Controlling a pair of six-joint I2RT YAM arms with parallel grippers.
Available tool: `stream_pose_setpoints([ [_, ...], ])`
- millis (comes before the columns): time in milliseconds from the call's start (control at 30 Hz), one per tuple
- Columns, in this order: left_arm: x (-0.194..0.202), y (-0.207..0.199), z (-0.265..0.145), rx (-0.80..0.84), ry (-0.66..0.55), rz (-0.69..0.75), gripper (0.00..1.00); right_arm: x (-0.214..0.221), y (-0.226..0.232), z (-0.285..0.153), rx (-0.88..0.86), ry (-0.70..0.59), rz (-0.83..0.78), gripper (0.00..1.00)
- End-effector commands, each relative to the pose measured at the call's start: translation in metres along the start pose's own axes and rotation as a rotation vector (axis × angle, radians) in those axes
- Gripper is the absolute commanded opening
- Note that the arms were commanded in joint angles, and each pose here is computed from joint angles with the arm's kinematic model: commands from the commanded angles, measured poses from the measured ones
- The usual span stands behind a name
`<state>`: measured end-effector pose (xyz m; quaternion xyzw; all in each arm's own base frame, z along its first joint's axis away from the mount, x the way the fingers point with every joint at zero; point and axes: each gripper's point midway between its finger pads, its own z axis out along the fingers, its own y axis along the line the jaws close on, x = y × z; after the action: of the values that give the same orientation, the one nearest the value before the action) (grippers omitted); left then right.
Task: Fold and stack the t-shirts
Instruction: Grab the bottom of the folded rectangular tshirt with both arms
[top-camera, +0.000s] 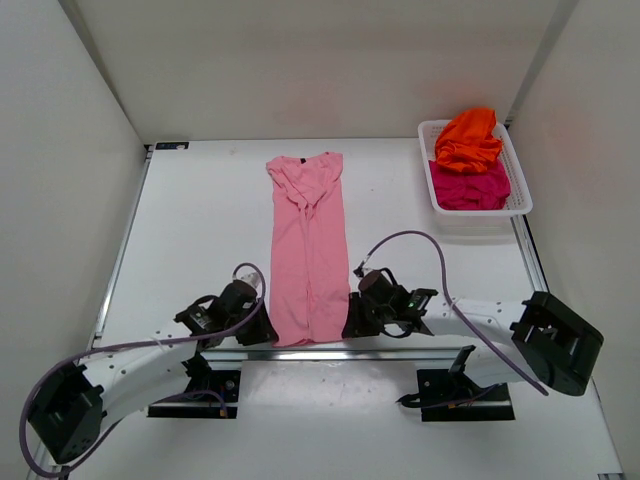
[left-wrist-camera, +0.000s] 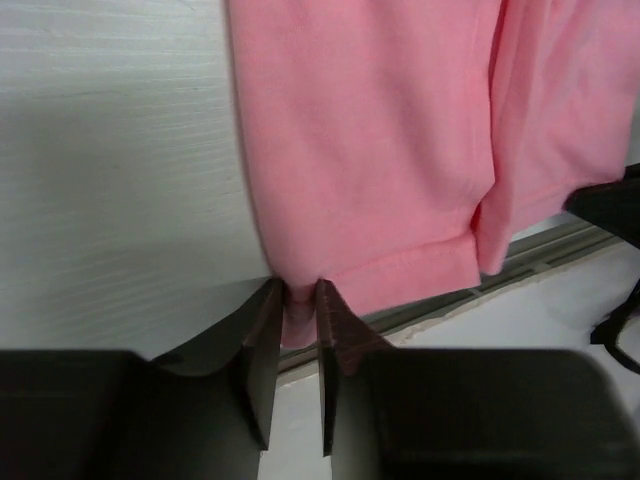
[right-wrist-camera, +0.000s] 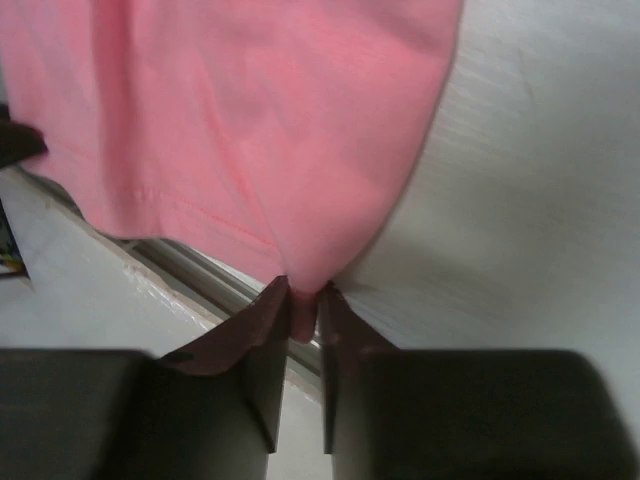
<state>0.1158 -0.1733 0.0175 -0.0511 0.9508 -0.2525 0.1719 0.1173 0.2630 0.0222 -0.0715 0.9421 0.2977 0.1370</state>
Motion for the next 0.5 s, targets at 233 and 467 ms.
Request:
stream_pose_setpoints([
  [233, -0.007, -0.022, -0.008, -0.006, 0.028, 0.102, 0.00, -0.002, 0.014, -0.006, -0.001, 0.037, -0.041, 0.00],
  [467, 0.007, -0.024, -0.021, 0.008, 0.075, 0.133, 0.00, 0.008, 0.027, -0.024, -0.032, 0.061, -0.070, 0.00],
])
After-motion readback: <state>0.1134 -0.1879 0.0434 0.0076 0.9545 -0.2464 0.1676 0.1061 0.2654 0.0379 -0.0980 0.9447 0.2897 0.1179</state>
